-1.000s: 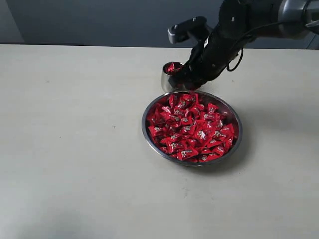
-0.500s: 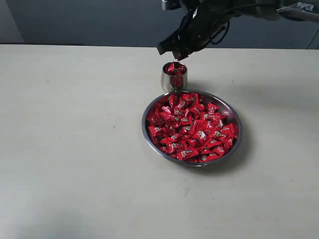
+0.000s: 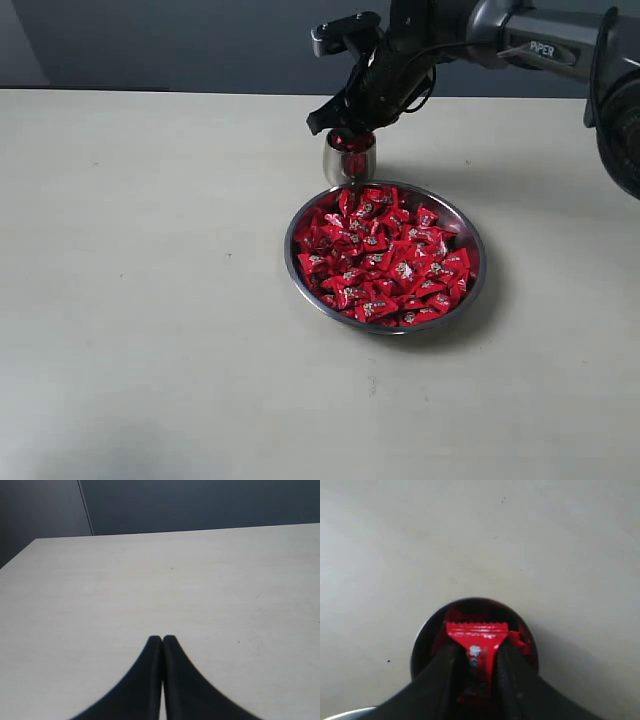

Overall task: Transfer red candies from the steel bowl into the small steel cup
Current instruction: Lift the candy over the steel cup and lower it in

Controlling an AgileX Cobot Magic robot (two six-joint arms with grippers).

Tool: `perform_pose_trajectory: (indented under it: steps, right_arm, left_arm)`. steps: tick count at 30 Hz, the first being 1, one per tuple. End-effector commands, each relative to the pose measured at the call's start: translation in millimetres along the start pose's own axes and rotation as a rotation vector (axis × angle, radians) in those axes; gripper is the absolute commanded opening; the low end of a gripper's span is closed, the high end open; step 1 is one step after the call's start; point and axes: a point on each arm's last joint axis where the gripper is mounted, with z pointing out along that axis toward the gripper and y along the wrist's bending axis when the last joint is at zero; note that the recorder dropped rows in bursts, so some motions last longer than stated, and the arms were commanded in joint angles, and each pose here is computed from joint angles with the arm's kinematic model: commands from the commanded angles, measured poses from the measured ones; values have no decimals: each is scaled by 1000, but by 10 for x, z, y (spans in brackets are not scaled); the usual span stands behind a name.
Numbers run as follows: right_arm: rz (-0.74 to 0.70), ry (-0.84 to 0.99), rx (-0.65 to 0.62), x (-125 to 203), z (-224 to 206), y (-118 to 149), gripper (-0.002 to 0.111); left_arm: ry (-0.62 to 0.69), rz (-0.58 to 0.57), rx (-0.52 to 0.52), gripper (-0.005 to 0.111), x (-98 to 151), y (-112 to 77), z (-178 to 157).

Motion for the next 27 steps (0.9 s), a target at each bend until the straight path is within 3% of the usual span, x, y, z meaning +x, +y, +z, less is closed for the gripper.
perform_pose_trajectory:
  steps: [1, 8, 15, 27]
  right_arm:
    - [-11, -34, 25, -43, -15, -48, -1]
    - [-14, -39, 29, -47, -16, -51, 1]
    - [-8, -40, 23, -48, -16, -46, 36]
    - [-11, -47, 27, -62, -45, -48, 37]
  left_arm:
    - [-8, 2, 5, 0, 6, -3, 1]
    - [-8, 2, 5, 0, 6, -3, 1]
    - [-8, 2, 5, 0, 6, -3, 1]
    - [-8, 2, 5, 0, 6, -3, 1]
